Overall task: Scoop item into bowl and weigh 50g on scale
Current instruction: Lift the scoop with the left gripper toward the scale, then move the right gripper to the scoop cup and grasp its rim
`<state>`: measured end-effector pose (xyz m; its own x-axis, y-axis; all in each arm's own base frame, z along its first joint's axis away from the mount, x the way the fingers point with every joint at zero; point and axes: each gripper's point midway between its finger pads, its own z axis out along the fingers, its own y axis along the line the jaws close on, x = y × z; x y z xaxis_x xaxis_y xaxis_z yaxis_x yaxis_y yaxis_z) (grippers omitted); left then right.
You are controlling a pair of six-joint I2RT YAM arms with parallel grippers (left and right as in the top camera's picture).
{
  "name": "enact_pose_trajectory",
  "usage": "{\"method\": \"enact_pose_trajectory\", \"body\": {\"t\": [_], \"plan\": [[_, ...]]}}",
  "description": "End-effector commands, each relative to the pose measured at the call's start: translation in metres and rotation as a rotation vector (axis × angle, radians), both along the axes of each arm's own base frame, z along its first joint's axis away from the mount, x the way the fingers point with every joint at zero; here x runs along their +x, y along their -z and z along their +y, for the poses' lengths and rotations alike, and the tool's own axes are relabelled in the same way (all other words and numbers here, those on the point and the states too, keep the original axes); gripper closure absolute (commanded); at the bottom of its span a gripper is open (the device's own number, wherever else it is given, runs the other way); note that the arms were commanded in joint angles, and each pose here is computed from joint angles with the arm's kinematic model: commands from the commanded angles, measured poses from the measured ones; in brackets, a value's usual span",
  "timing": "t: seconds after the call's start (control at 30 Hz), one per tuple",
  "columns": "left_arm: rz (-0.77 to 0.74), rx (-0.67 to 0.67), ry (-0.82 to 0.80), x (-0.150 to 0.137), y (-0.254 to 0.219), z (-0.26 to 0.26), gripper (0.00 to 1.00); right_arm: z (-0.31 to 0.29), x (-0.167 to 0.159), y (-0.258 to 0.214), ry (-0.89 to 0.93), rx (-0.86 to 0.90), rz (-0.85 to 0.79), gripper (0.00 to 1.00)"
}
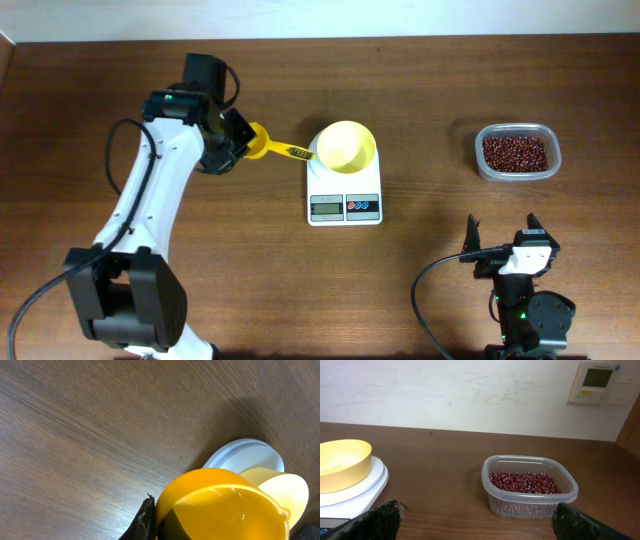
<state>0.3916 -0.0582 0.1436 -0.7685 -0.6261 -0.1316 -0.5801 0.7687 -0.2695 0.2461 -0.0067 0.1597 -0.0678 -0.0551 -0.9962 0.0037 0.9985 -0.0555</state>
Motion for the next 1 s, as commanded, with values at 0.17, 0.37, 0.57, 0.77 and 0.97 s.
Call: {"method": "enact_pose_trajectory", "body": {"t": [0.17, 0.37, 0.57, 0.77, 0.97], "plan": [[-0.059, -0.005, -0.028, 0.007, -0.017, -0.003, 1.0, 0.003, 0.0, 0.002, -0.011, -0.004, 0.002, 0.01], [-0.031, -0.088, -0.282, 0.009, -0.018, -0.003, 1.0, 0.003, 0.001, -0.014, -0.016, -0.007, -0.064, 0.01], [-0.048, -0.085, -0.283, 0.012, -0.019, -0.005, 1.0, 0.002, 0.0, -0.023, -0.007, 0.076, -0.085, 0.01], [-0.064, -0.046, -0.297, 0.014, -0.019, 0.002, 1.0, 0.008, -0.008, -0.047, -0.037, 0.099, -0.078, 0.01], [-0.067, -0.041, -0.299, 0.015, -0.019, 0.003, 1.0, 0.013, -0.011, -0.074, -0.062, 0.105, -0.014, 0.01]]}}
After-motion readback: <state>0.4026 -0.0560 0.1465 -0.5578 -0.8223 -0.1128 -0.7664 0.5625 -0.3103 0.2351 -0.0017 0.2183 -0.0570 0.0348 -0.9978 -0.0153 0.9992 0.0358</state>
